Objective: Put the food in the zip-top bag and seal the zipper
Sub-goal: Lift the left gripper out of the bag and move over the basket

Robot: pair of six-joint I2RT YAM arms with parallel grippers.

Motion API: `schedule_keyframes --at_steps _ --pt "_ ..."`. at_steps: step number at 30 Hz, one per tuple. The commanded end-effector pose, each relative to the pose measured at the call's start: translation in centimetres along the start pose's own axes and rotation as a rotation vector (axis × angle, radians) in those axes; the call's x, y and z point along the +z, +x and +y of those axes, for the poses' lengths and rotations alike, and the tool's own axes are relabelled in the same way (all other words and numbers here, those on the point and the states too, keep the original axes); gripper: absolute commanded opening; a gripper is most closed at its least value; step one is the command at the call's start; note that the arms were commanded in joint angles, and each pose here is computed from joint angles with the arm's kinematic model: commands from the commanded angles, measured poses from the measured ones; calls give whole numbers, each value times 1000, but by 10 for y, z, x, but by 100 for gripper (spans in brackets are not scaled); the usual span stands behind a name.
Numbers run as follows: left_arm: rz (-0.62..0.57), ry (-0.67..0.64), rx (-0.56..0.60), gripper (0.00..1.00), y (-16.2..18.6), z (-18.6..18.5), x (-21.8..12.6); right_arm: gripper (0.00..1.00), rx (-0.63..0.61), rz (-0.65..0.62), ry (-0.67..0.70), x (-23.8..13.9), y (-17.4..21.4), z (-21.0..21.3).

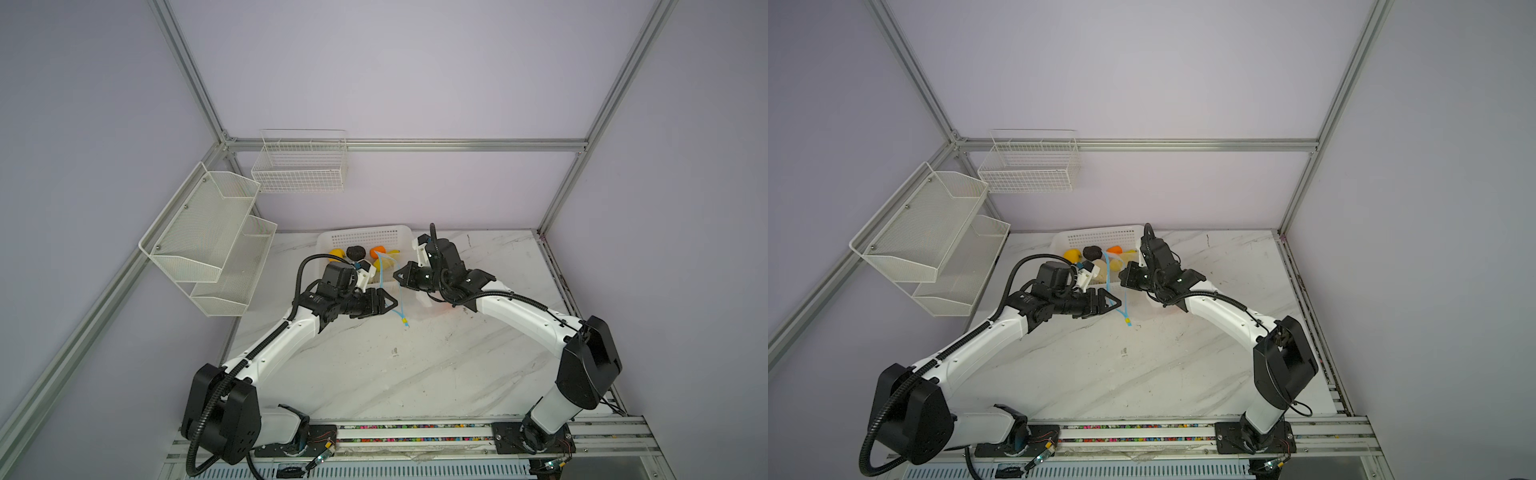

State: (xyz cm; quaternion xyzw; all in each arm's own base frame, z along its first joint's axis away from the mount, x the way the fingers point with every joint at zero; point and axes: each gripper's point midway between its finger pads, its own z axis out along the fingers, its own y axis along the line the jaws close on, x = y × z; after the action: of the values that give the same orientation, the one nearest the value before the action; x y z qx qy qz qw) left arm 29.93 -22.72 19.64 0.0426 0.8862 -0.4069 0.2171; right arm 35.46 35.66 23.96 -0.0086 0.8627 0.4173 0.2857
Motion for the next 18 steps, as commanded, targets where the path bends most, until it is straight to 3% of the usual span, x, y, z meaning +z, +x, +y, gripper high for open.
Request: schedule_keyframes --at_steps 1,10,18 --pt "-96 -2 102 66 -25 -27 -27 0 -1 -47 -17 -11 -8 7" --pt "-197 -165 156 68 -61 -19 -57 0 -1 -56 -16 -15 -9 8" --pt "-205 -391 120 72 -103 25 -63 0 -5 -57 -19 -17 -9 8"
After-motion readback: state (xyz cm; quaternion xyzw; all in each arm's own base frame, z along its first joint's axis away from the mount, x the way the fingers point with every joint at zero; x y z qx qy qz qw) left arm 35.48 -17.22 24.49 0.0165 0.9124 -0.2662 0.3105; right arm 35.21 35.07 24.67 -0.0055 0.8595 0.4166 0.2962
